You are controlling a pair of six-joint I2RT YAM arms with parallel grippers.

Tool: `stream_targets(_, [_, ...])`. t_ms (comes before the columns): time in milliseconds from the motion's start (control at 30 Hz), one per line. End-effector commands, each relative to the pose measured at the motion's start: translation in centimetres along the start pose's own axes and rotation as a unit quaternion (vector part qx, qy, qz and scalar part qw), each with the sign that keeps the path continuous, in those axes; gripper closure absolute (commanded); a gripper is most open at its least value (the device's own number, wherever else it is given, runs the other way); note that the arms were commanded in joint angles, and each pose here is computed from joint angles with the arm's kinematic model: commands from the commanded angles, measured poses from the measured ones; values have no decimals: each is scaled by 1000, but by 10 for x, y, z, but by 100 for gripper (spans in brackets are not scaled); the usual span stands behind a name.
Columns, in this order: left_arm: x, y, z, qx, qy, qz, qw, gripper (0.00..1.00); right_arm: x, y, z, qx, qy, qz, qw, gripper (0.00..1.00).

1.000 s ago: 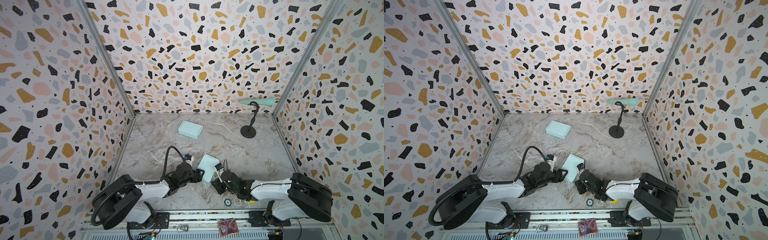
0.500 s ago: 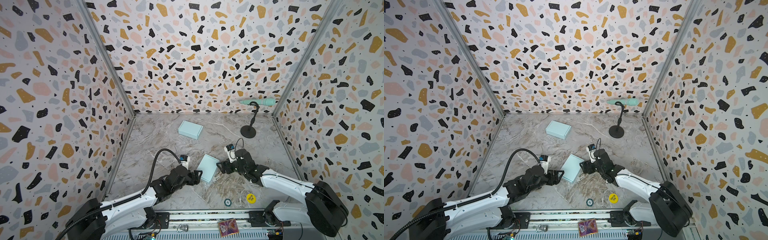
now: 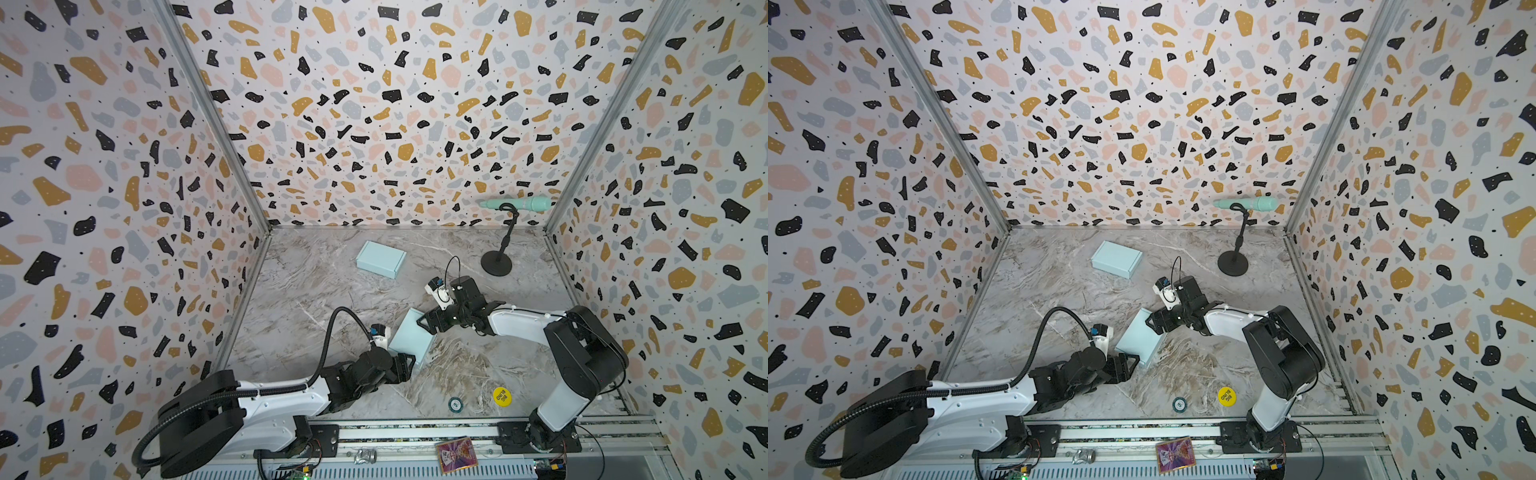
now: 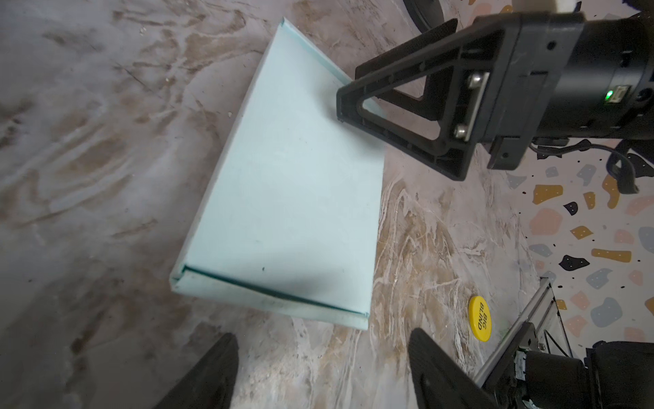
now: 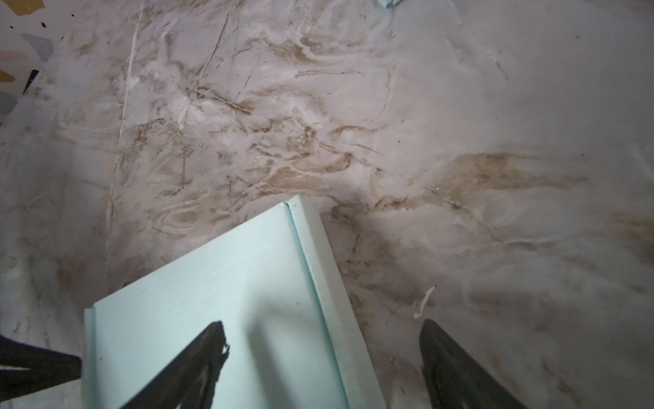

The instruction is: Fold the paper box

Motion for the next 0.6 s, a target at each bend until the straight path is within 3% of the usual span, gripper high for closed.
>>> stream_targets(0, [-4,-2,-5,21,22,-23,999,23,1,6,5,-19,7,-3,1000,13])
stream_targets(200, [-3,-12,-8,24,21,-22,999,27,12,13,7,-20,-5,-6,1000,22])
stream_targets(567, [-31,-30,-17,27,9,-37,999,46,25,33,9,-9,-27,-25,999,41])
Point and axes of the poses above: each gripper's point midway between its finger pads, its own y axis back along the fingers, its own z axis along the line the jaws close on, x = y × z, the point moved 7 cm from there along y, back along the fingers, and after that the axes turned 9 degrees about y, right-handed, at the moved point
